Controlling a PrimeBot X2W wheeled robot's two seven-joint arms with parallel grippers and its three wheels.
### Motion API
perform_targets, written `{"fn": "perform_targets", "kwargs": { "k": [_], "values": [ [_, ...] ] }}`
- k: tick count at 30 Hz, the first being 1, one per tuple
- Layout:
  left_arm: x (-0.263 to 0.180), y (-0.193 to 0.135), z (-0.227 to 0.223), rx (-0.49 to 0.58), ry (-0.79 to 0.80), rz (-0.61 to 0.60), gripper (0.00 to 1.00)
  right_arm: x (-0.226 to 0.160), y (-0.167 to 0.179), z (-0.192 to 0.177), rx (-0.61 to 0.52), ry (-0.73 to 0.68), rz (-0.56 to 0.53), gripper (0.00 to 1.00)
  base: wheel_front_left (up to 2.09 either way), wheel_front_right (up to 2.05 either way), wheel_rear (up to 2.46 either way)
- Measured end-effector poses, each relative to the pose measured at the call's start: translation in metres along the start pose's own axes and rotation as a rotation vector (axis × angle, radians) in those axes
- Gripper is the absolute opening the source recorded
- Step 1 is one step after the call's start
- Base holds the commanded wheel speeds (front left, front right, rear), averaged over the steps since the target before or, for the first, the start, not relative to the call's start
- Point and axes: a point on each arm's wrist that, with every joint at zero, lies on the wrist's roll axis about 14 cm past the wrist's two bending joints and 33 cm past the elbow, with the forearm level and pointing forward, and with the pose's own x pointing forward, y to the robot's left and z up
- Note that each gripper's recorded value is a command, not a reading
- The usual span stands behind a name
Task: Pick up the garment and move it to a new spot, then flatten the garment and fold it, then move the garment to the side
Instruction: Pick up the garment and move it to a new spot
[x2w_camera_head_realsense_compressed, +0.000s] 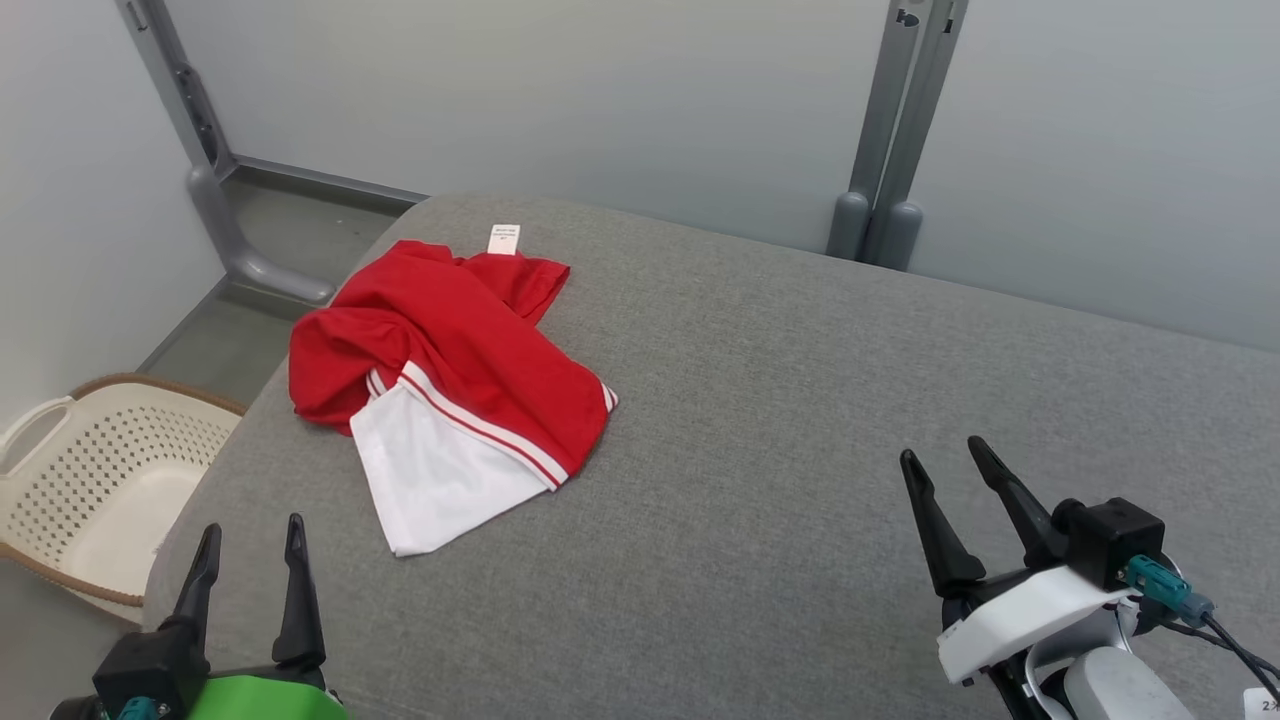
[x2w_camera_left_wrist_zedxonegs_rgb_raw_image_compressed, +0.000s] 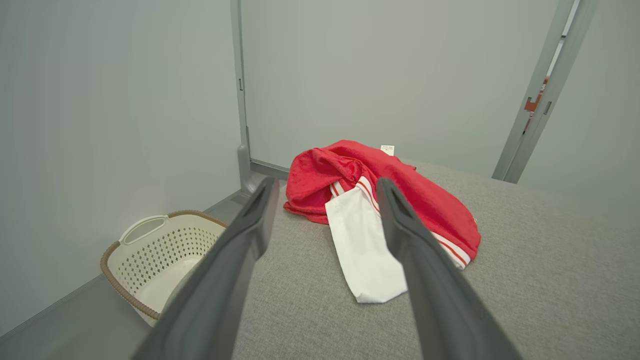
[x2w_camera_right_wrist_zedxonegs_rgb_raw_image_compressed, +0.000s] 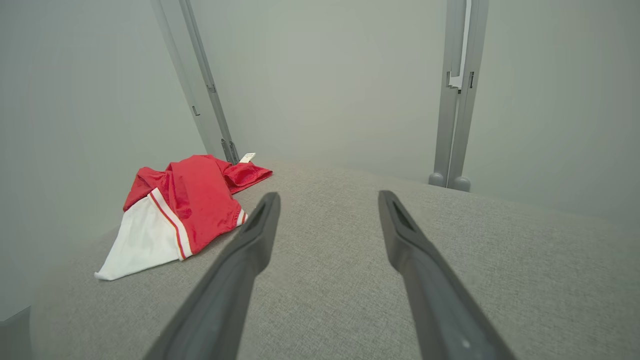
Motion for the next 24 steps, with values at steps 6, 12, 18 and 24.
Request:
{"fn": "perform_targets", "kwargs": {
  "k": [6, 12, 18, 24],
  "values": [
    [0.010, -0.001, 0.007, -0.028, 0.030, -0.011, 1.00, 0.005, 0.006, -0.002, 0.009, 0.000, 0.024, 1.00, 0.00, 0.00, 0.00],
    [0.056, -0.005, 0.029, -0.018, 0.119, -0.075, 1.00, 0.007, -0.001, 0.005, 0.004, -0.023, 0.016, 1.00, 0.00, 0.00, 0.00],
    [0.111, -0.013, 0.032, -0.036, 0.253, -0.124, 1.00, 0.020, -0.014, 0.010, -0.006, -0.049, 0.018, 1.00, 0.00, 0.00, 0.00],
    [0.154, -0.015, -0.007, -0.112, 0.478, -0.112, 1.00, 0.028, -0.030, 0.006, 0.000, -0.053, 0.003, 1.00, 0.00, 0.00, 0.00]
  ]
}}
